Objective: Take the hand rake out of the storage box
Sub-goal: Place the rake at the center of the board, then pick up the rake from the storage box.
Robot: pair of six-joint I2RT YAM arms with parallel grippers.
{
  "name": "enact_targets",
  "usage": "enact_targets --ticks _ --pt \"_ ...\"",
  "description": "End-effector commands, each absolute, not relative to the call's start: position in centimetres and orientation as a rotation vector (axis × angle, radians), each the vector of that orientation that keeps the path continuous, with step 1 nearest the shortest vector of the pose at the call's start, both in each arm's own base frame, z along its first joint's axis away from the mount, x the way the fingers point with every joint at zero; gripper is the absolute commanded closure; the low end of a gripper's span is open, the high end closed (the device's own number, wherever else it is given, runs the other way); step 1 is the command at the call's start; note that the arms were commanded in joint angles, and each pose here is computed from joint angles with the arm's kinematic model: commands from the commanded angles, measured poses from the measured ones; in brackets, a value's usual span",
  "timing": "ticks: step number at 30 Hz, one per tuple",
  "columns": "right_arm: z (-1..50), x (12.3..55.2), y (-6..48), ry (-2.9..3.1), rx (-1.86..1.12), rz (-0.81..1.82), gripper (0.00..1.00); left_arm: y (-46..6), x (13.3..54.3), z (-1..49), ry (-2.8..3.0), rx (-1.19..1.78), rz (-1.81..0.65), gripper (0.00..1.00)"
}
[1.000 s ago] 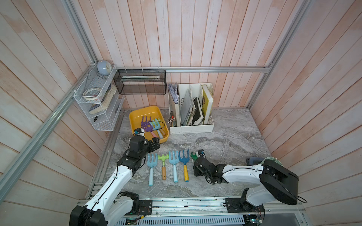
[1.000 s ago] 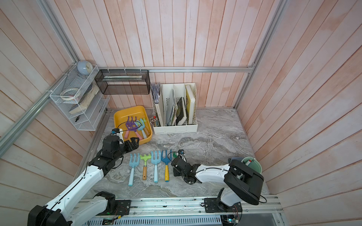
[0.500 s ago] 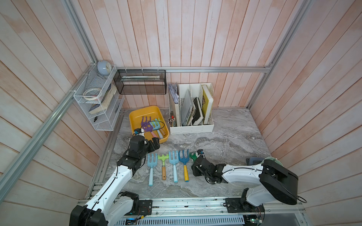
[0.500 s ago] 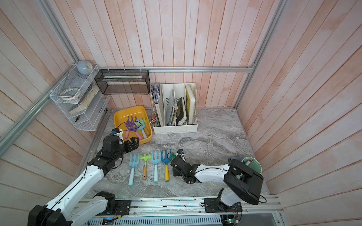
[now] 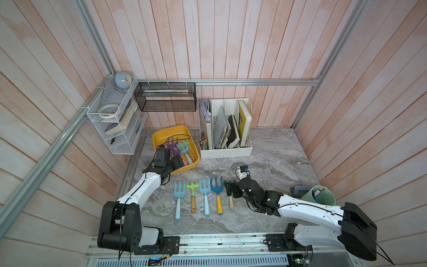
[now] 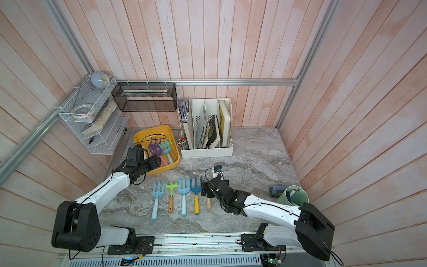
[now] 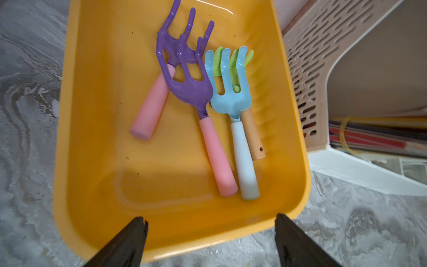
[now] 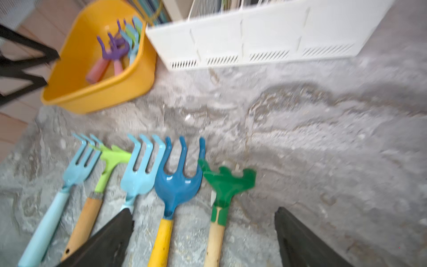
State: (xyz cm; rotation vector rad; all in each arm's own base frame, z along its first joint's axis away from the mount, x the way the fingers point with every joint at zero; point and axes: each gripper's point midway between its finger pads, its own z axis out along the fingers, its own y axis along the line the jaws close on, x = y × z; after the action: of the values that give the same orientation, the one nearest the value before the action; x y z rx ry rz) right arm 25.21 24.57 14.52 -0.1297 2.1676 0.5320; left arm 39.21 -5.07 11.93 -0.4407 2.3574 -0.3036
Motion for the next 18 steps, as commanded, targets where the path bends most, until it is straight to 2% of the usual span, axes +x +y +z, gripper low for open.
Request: enact_targets --ticks 1,6,18 --pt "15.4 26.8 22.4 2.110 -0.154 0.518 0.02 -4.0 41.5 11.4 2.383 -0.451 -0.197 0.29" --pt "15.0 28.2 19.4 2.107 -0.145 0.510 0.02 -3.7 45.3 9.2 2.462 -0.486 -0.106 0.43" --pt "14.2 29.0 16.2 2.104 -0.085 0.543 0.02 -3.8 49.4 4.7 2.542 -0.543 -0.055 0.44"
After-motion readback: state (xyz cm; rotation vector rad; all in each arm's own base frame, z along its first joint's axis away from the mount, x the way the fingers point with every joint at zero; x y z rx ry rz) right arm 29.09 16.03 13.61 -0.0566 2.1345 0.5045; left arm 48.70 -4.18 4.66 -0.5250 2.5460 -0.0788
